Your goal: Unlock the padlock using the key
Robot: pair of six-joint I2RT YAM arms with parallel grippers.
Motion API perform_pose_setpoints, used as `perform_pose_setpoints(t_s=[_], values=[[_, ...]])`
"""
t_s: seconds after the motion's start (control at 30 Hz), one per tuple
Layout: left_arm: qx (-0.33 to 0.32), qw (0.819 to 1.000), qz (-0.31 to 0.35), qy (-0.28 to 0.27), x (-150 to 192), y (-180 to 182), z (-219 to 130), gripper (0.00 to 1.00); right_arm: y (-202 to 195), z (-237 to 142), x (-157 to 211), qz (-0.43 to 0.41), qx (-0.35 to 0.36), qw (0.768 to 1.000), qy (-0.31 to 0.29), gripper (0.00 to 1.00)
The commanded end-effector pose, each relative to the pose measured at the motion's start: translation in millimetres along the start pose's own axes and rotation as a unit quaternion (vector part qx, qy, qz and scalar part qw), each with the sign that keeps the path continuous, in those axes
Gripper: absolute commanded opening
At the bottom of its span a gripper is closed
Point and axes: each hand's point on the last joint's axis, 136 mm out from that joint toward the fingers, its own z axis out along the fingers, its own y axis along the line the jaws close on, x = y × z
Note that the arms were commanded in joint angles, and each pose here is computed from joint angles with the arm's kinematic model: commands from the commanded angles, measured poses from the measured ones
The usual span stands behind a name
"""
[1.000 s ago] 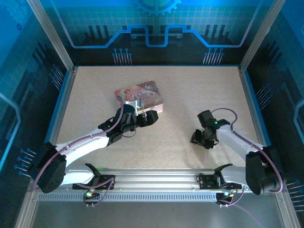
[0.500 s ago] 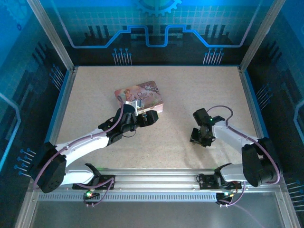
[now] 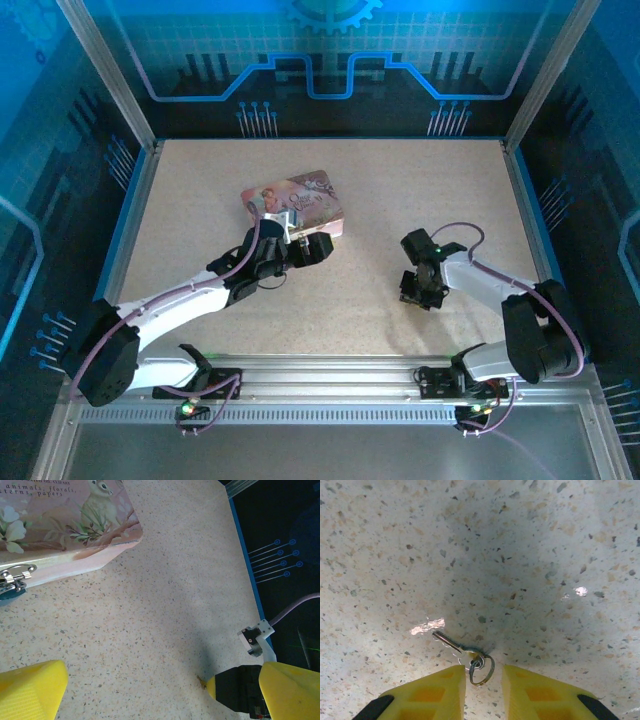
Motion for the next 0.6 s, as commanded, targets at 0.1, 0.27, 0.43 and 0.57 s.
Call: perform_pose_setpoints(t_s=[0.1,0.27,0.43,0.57], values=[[0.011,1.0,0.006,-0.011,-7,-12,-3,0.99,0,3,6,0.005,0.011,1.0,0.012,0.25],[0.01,1.0,0.007,-0.011,-7,-11,-3,0.99,0,8,8,0.007,0.013,1.0,0.017,0.19],[0.008,1.0,0.007,-0.01,-7,-11,-4,0.99,0,11,8,0.009,0.013,1.0,0.018,0.15],[0.01,1.0,0.01,-0.011,-8,-13,-5,0.99,1,11,6,0.007,0.012,1.0,0.013,0.1]])
